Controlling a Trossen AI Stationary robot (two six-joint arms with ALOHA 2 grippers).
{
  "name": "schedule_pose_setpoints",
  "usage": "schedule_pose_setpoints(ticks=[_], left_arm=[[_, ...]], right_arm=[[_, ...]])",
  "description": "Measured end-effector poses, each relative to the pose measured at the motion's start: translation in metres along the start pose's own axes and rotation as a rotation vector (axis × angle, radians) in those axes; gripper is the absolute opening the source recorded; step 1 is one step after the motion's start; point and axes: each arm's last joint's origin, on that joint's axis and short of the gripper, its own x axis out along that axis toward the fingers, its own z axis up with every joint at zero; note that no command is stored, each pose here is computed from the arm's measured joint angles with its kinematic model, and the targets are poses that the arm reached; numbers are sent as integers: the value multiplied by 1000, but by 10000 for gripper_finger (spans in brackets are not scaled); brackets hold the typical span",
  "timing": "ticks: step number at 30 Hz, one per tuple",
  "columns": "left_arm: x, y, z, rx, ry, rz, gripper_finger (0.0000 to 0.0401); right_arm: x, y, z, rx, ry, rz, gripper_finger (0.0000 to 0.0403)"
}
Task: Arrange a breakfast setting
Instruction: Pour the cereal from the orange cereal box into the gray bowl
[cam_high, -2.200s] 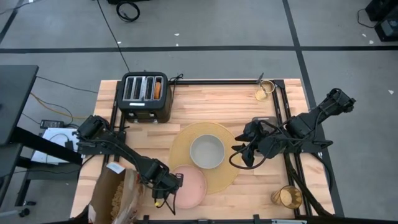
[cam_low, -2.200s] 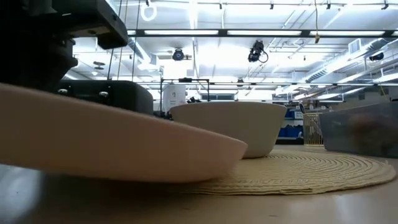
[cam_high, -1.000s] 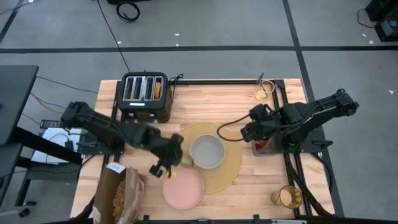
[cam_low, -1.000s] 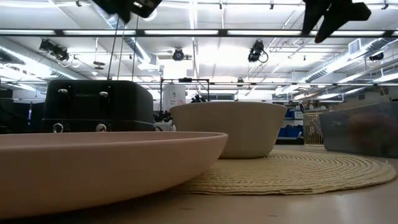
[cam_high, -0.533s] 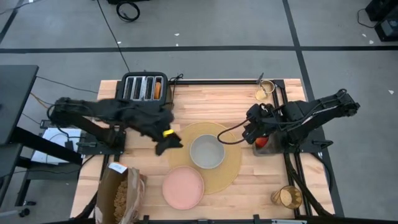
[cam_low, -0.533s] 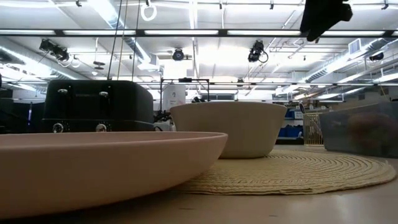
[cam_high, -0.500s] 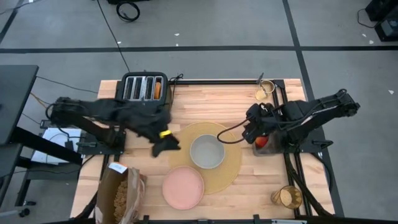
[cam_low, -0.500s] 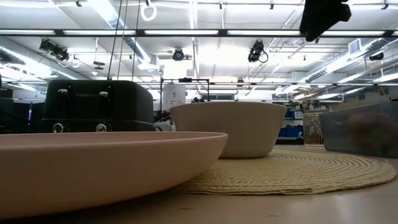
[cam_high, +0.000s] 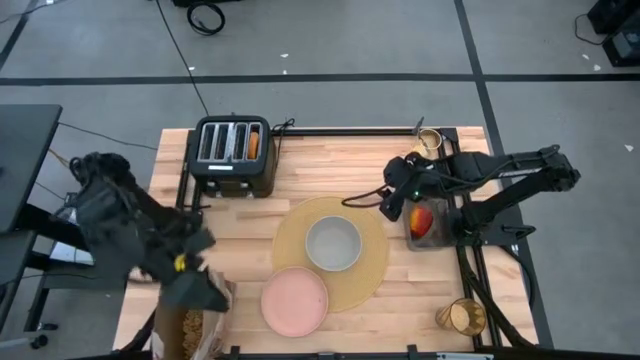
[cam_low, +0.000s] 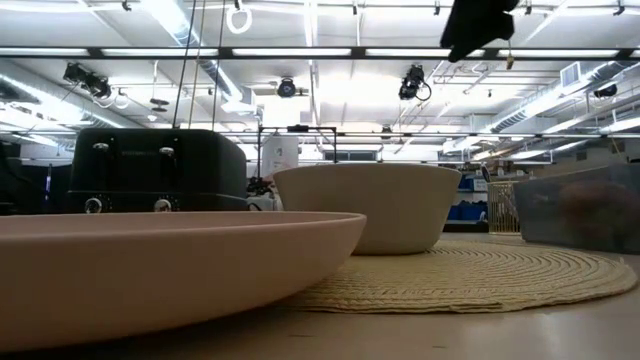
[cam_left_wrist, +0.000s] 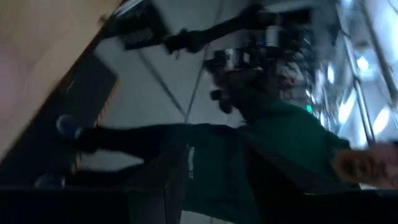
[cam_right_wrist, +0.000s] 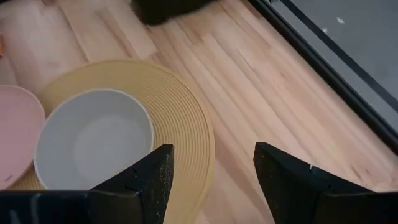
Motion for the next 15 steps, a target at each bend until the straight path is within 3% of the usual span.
schedule_pose_setpoints(ticks=[9, 15], left_arm=[[22, 37, -52, -338, 24, 374, 160], [28, 36, -62, -452, 95, 449, 143]], right_arm=[[6, -8, 13, -34, -41, 42, 229], [9, -13, 16, -27, -18, 82, 229]])
